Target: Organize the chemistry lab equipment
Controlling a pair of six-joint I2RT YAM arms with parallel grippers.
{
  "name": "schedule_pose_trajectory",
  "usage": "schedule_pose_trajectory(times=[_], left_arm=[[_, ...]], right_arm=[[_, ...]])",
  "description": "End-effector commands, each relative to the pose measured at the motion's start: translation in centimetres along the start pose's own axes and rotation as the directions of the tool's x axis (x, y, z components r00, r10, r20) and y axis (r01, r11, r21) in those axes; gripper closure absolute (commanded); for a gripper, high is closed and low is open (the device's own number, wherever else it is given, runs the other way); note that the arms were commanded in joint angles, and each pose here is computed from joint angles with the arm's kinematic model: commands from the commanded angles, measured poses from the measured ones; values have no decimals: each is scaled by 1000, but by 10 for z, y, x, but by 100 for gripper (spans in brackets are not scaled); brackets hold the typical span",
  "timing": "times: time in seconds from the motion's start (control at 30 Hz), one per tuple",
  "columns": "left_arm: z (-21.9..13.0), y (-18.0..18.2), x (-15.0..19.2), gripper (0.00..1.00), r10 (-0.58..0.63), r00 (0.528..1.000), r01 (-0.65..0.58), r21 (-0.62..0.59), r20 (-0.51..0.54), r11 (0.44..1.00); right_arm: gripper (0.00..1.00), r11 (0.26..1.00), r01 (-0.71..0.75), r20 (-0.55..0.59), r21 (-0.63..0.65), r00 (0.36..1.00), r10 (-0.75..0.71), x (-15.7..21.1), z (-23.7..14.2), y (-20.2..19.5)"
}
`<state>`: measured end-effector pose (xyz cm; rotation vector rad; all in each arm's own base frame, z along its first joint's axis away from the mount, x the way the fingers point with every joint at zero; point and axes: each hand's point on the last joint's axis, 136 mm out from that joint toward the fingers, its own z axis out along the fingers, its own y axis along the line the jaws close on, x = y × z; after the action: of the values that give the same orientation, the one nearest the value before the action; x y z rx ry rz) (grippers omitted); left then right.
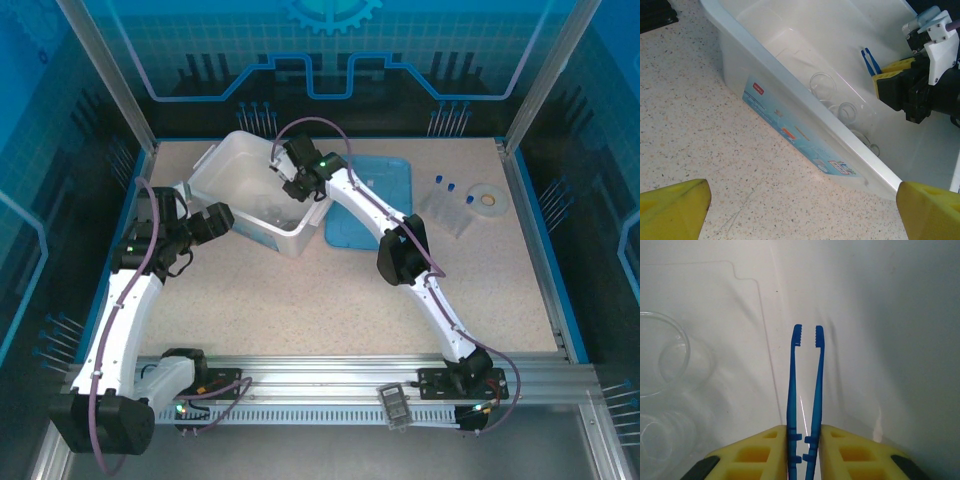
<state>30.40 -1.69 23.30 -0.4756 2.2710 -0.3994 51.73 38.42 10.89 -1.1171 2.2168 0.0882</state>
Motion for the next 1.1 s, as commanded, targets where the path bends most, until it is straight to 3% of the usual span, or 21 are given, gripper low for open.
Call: schedule_pose_trajectory(times=[0.0,0.47,0.63,1.07], left_arm=[[2,-2,0,4,15,1000,-15,20,4,1000],[2,-2,0,4,15,1000,-15,22,3,1000],[3,-2,0,4,14,1000,-14,23,0,1000],[2,-2,0,4,18,1000,-18,22,4,1000]], right_arm=[[77,999,14,-50,-33,999,-16,20,17,4],[73,999,23,-57,-44,998,-26,23,15,7],[64,999,26,-49,-42,998,-28,19,9,6],[54,997,67,25,-27,997,-66,-14,-31,18]])
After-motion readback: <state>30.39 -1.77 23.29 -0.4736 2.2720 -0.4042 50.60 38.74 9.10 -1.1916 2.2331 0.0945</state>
